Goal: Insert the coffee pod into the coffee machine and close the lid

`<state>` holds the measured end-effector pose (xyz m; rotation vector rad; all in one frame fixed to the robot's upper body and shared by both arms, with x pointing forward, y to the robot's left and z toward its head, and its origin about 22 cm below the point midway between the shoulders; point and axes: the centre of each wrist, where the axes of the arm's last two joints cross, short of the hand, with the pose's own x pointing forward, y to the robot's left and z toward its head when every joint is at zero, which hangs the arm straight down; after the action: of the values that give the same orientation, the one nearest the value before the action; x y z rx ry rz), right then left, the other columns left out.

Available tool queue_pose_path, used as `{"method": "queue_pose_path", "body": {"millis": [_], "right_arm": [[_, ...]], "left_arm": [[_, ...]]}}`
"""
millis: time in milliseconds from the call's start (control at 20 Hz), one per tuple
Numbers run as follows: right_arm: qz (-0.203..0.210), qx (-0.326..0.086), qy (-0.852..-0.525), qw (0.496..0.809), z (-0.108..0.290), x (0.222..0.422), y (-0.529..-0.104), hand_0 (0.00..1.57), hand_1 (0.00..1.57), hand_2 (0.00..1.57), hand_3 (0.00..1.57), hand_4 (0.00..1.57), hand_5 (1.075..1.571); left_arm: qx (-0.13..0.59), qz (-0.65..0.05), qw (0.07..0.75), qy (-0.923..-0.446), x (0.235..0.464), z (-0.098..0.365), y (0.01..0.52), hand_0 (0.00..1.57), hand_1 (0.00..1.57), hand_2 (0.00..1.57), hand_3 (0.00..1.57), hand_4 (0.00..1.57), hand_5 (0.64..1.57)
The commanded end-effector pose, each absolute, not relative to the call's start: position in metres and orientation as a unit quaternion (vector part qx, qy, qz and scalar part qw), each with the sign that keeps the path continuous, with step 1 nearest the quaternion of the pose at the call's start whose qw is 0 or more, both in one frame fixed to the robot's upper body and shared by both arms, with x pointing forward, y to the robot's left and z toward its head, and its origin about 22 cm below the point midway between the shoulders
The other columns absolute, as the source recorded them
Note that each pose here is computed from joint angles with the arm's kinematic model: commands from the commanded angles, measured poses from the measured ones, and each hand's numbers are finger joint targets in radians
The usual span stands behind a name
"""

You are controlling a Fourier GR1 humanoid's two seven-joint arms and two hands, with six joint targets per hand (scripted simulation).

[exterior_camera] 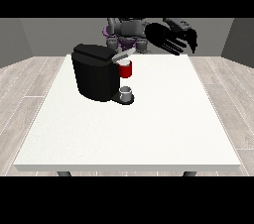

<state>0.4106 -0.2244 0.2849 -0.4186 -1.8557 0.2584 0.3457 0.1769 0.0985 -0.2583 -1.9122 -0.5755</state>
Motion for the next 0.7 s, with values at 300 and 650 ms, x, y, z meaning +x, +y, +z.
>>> {"method": "queue_pose_path", "body": {"millis": [300, 650], "right_arm": [[0.152, -0.093, -0.842, 0.51, 0.288, 0.416, -0.15, 0.0, 0.0, 0.0, 0.0, 0.0, 1.571], [0.195, -0.009, -0.843, 0.502, 0.223, 0.405, -0.102, 0.0, 0.0, 0.0, 0.0, 0.18, 1.571]], "left_arm": [[-0.093, -0.225, 0.54, -0.805, 0.352, 0.105, 0.195, 0.0, 0.0, 0.0, 0.0, 0.3, 1.571], [-0.08, -0.186, 0.59, -0.782, 0.334, 0.061, 0.226, 0.0, 0.0, 0.0, 0.0, 0.25, 1.571]]}}
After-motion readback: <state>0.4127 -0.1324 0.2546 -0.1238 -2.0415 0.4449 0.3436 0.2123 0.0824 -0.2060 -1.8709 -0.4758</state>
